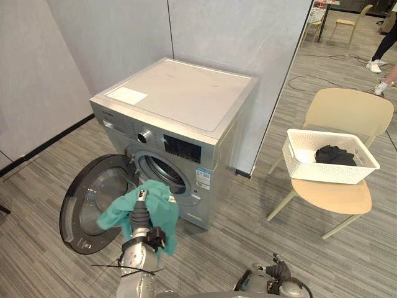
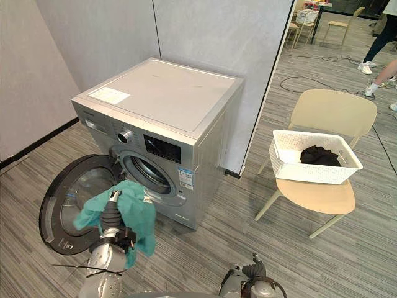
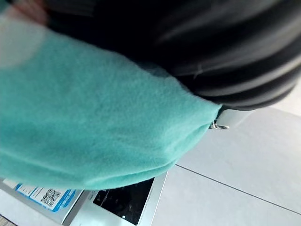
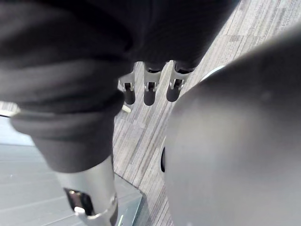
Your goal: Pick up the laundry basket with both hands and put the clothes into the washing machine.
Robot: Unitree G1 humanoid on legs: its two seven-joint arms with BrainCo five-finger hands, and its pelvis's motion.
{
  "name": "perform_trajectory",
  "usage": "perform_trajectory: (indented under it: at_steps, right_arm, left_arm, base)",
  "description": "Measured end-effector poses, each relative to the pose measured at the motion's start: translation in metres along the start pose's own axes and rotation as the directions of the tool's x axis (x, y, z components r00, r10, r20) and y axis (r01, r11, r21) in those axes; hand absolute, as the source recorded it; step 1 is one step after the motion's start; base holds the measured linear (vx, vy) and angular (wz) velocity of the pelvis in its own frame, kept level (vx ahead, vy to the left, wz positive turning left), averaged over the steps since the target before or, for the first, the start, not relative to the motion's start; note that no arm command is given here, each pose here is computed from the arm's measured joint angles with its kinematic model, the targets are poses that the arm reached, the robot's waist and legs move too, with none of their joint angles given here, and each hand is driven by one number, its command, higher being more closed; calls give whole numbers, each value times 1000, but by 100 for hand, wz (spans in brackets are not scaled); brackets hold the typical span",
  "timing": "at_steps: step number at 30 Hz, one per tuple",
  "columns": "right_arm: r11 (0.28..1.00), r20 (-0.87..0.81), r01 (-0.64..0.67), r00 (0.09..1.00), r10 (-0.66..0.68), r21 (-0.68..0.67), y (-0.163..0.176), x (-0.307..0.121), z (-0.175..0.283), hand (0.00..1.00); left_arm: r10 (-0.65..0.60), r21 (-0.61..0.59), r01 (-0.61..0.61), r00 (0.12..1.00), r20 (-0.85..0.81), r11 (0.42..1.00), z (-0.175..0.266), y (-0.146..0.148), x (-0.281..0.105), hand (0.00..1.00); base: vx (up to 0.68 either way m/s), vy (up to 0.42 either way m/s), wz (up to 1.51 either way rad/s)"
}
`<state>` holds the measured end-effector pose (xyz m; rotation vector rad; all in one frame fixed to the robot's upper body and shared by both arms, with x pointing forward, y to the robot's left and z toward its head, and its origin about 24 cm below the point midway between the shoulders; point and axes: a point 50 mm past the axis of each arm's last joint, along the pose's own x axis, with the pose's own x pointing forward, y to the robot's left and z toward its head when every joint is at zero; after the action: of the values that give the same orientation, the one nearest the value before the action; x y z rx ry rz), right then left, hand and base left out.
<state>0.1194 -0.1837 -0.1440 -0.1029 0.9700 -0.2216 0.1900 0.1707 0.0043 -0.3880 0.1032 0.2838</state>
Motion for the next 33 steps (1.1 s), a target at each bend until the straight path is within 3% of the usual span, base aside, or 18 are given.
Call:
perform_trajectory:
  at_steps: [3, 10, 17, 24, 30, 33]
  right_arm:
    - [998, 13, -5, 1000, 5, -62, -5, 1, 1, 0]
    - [998, -14, -15, 1000, 14, -58, -2, 0, -6, 0]
    - [1000, -74, 2, 997, -1, 7, -2, -2, -20, 0]
    - [997, -94, 18, 996, -12, 69, -3, -3, -23, 0]
    - [1000, -50, -17, 999, 16, -12, 2, 5, -2, 0]
    - [997, -21, -43, 999, 41, -71, 7, 7, 6, 0]
  left_arm:
    - [35, 2, -35, 999, 6, 999, 2, 7, 0, 100]
    - [83, 9, -83, 996, 18, 996, 3, 19, 1, 100]
    - [182, 25, -181, 982, -42, 983, -10, 35, -4, 100]
    - [160, 26, -159, 985, -57, 987, -14, 31, -5, 100]
    - [249, 44, -247, 967, -58, 968, -12, 53, -12, 100]
    - [219, 41, -216, 972, -88, 976, -19, 46, -10, 100]
  base:
    - [56, -108, -29]
    - [35, -17, -1]
    - [70, 326, 2]
    - [42, 312, -14]
    - [-60, 170, -118]
    - [57, -91, -48]
